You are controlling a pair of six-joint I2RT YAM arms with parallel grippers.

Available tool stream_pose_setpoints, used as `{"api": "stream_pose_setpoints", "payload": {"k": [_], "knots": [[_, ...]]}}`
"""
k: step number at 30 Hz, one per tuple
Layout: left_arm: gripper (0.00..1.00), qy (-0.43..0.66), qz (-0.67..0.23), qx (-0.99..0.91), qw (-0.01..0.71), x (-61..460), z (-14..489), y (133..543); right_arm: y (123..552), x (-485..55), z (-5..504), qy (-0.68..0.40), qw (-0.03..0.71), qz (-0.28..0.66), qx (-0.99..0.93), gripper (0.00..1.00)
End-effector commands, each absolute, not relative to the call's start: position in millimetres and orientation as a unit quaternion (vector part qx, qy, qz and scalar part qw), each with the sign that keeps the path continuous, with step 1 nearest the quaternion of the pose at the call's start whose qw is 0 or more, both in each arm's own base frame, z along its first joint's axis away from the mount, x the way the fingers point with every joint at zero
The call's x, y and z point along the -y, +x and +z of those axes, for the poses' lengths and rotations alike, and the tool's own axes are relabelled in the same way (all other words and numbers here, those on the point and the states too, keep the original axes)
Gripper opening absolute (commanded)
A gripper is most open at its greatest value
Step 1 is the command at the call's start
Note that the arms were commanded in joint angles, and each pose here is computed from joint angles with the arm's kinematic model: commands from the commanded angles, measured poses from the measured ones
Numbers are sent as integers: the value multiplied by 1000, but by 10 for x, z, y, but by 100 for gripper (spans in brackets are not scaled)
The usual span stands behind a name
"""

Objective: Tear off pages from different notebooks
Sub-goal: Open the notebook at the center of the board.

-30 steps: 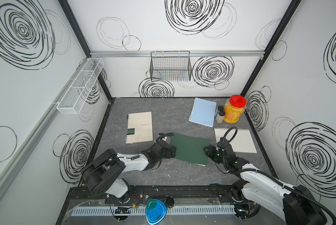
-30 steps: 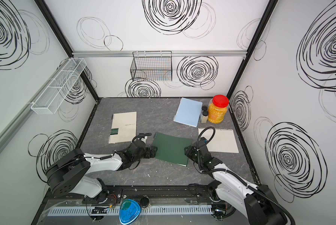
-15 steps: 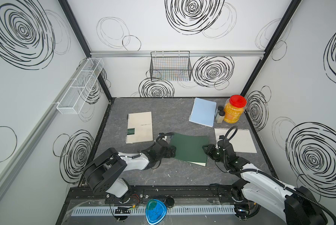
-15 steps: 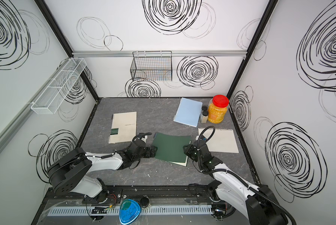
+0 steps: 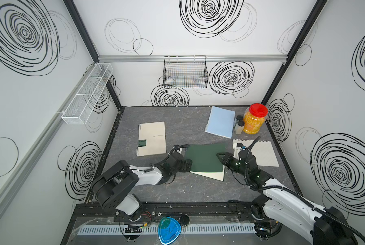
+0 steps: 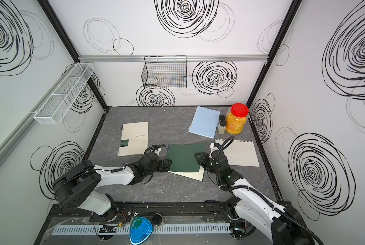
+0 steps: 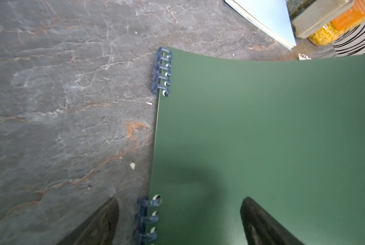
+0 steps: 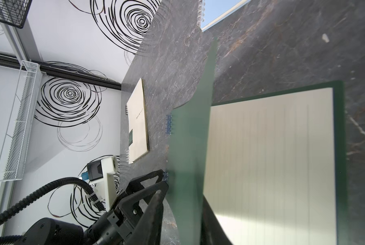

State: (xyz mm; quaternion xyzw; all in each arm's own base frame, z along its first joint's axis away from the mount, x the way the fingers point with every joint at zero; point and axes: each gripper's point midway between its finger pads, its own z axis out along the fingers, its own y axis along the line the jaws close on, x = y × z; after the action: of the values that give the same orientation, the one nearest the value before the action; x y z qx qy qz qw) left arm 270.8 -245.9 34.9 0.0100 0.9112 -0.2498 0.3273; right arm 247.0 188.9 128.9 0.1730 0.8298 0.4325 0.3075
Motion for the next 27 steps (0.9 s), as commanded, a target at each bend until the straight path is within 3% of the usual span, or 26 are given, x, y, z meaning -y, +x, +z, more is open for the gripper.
{"api": "stream_pose_setpoints", "payload": {"k": [1,11,18,27], "knots": [[93,23,-279,-893,352,2640,601,2699,2496,-2017,1614,143,332,472,-804,31],[94,23,-268,-886,378,2588,808,2549,2484,-2066,1797,108,352,473,-801,45],[98,23,-263,-869,418,2413,1242,2523,2459,-1996,1883,108,371,472,-792,47],[98,56,-291,-849,437,2551,1779,2477,2376,-2065,2235,92,387,530,-749,48]]}}
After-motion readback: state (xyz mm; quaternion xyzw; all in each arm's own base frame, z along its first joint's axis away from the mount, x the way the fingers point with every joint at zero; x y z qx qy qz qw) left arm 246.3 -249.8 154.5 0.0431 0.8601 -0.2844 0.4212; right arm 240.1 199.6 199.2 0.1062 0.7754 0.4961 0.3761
